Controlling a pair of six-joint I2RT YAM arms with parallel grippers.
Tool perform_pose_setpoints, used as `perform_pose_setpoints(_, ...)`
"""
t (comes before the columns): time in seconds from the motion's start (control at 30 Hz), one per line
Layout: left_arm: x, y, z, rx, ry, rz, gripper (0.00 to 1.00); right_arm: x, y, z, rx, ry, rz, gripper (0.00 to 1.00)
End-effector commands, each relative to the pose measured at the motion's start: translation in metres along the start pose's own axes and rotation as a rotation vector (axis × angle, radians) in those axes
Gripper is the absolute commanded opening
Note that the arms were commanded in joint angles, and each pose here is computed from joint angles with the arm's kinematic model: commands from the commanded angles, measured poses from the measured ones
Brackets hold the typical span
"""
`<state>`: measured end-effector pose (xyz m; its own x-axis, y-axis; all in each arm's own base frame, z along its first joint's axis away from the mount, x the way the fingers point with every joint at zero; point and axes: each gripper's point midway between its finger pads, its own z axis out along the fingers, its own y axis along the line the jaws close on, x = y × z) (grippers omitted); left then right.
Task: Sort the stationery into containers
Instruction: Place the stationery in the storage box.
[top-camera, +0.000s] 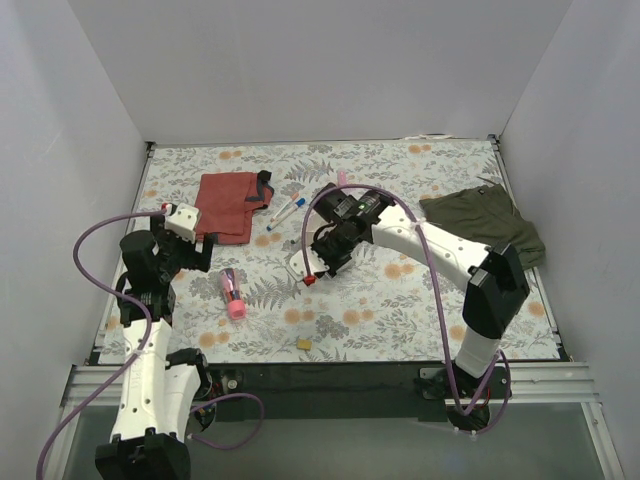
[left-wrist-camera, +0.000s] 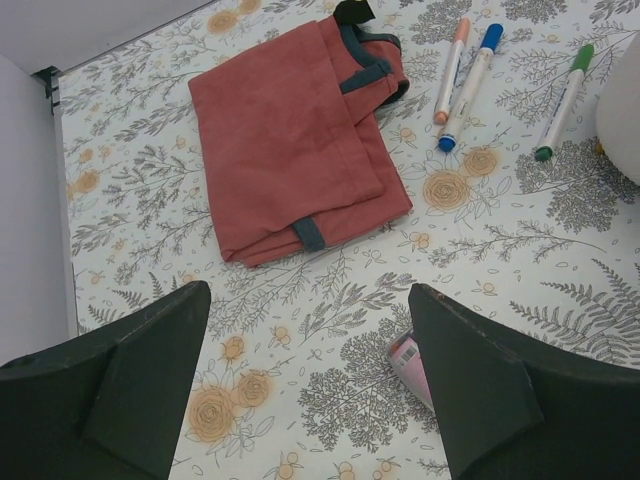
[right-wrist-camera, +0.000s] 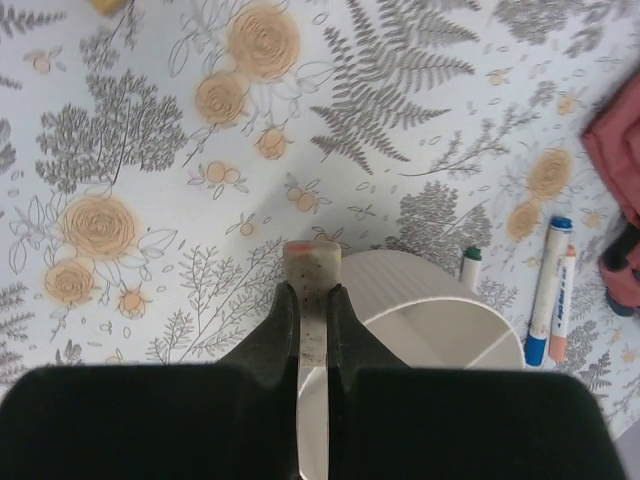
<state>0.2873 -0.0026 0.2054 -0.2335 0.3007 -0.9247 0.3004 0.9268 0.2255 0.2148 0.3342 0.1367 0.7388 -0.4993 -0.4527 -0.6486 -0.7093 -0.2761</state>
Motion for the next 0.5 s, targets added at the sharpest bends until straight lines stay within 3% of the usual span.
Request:
perform_pose_setpoints(0.0, -0.016, 0.0, -0.004, 0.017, -0.02, 0.005, 0.81, -0.035, -0.049, -0.055, 0.224, -0.158, 0.158, 0.01)
perform_pose_setpoints(0.13, -0.019, 0.003, 0.001, 0.015, -0.009, -0.027, 0.81, -0.017, -0.086, -0.095, 0.383, -0.29, 0.432, 0.01)
perform_pose_setpoints(0.17, -0.021, 0.004, 0.001, 0.015, -0.01, -0.034, 0.81, -0.016, -0.098, -0.107, 0.421, -0.379, 0.56, 0.01)
perform_pose_setpoints(0.23, -0.02, 0.003, 0.003, 0.022, -0.004, -0.052, 0.81, 0.019, -0.101, -0.123, 0.483, -0.427, 0.733, 0.01)
perform_pose_setpoints(0.47, -0.015, 0.0, 0.004, 0.023, 0.009, -0.102, 0.81, 0.063, -0.086, -0.129, 0.492, -0.52, 0.941, 0.01)
